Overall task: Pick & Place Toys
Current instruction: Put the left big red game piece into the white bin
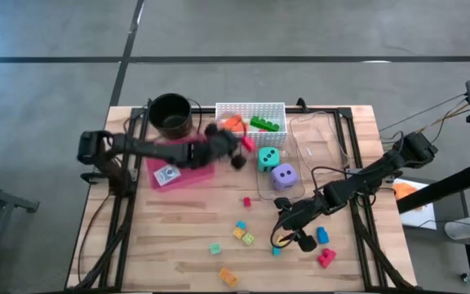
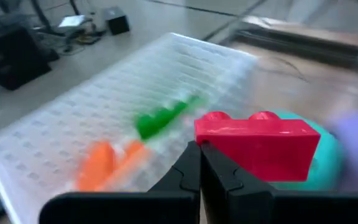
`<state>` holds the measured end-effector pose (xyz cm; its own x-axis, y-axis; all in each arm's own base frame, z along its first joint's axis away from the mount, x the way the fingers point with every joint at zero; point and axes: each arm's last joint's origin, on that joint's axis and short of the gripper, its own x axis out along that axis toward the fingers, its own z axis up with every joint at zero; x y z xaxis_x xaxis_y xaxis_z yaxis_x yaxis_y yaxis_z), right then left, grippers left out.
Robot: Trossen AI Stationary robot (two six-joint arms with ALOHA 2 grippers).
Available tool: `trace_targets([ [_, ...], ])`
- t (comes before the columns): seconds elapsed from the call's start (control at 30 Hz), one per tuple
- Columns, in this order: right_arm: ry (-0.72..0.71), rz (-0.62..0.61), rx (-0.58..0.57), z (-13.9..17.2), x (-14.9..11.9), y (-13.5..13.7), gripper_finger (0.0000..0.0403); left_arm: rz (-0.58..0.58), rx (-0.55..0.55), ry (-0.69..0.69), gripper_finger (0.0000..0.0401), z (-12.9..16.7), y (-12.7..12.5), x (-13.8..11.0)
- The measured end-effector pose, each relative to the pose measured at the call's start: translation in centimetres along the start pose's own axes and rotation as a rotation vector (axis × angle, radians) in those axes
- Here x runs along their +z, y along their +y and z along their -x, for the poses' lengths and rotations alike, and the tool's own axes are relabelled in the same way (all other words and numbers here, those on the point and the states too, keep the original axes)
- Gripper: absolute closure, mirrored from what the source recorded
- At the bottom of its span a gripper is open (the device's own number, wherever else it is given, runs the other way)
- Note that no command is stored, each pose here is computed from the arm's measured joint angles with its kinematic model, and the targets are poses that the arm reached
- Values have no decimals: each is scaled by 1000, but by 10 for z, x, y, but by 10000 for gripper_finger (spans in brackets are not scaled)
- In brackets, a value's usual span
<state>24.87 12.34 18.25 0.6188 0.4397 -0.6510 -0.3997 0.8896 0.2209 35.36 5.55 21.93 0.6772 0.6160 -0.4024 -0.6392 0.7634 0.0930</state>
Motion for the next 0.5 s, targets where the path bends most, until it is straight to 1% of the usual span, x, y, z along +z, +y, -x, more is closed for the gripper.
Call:
trace_targets([
  [0.07, 7, 1, -1, 0, -1, 0, 207, 19, -4, -16, 401, -15, 22, 16],
  [0.13, 7, 15, -1, 0, -1, 0, 207, 21, -45, -19, 401, -31, 44, 29],
  [0.23, 7, 61, -1, 0, -1, 0, 207, 41, -99, 30, 401, -58, 64, 36],
  [0.3, 5, 104, -3, 0, 0, -1, 207, 24, -86, 83, 401, -76, 68, 36],
  [0.4, -1, 129, -12, 0, 0, -1, 207, -39, -85, 172, 401, -99, 63, 38],
  [0.5, 7, 128, -27, 0, 0, -2, 207, -27, -88, 250, 401, -115, 57, 42],
])
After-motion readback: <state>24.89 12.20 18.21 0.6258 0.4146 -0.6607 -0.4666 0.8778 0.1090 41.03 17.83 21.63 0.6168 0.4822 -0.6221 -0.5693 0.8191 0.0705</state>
